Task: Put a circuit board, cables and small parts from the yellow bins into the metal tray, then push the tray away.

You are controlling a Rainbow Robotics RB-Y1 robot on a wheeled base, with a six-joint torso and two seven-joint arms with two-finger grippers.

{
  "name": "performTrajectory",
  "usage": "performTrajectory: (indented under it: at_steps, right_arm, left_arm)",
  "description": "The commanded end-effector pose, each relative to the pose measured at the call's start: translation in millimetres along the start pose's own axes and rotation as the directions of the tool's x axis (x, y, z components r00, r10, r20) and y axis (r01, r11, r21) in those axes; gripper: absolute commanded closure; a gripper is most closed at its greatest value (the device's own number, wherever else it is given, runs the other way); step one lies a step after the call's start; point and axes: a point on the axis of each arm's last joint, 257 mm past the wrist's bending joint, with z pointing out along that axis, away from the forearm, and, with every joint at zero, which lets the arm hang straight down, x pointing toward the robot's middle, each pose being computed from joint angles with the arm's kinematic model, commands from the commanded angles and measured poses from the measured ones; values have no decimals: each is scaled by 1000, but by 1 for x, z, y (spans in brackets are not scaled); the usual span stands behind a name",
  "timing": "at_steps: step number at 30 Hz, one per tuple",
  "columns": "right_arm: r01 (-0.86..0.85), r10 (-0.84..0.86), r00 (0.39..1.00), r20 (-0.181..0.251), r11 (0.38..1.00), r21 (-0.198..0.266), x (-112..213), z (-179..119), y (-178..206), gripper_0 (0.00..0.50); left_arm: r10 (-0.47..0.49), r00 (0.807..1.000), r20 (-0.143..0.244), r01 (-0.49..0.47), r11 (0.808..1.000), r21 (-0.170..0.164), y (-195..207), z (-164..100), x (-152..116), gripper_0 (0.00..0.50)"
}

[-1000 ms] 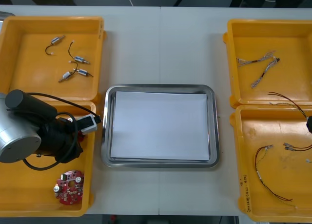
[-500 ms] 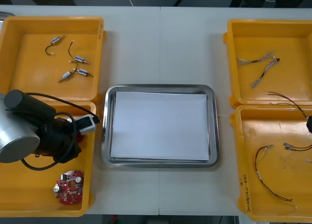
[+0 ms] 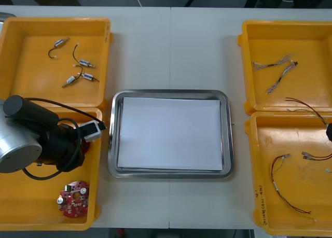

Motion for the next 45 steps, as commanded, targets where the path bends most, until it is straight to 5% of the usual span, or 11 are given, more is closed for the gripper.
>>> performTrajectory:
  at_steps: [1,11,29,39,45]
  right_arm:
    - [41,-42,999,31,999,25,-11,-8,0,500]
    - [38,-39,999,30,999,24,-10,-8,0,500]
    - [39,-40,999,30,999,25,-10,-8,0,500]
    - [39,-39,999,32,999,24,-11,-8,0,500]
    - [39,-40,999,30,999,25,-10,-8,0,500]
  left_arm:
    - [128,991,-24,-129,991,-28,12,-5,9,500]
    - [86,996,-15,-86,996,-24,23,-17,6,500]
    - [-6,999,-52,2,998,-64,54,-87,4,500]
    - [-25,1000,-15,24,998,-58,45,-115,-22,500]
    - [-41,999,-2,41,999,-21,31,-131,-43,500]
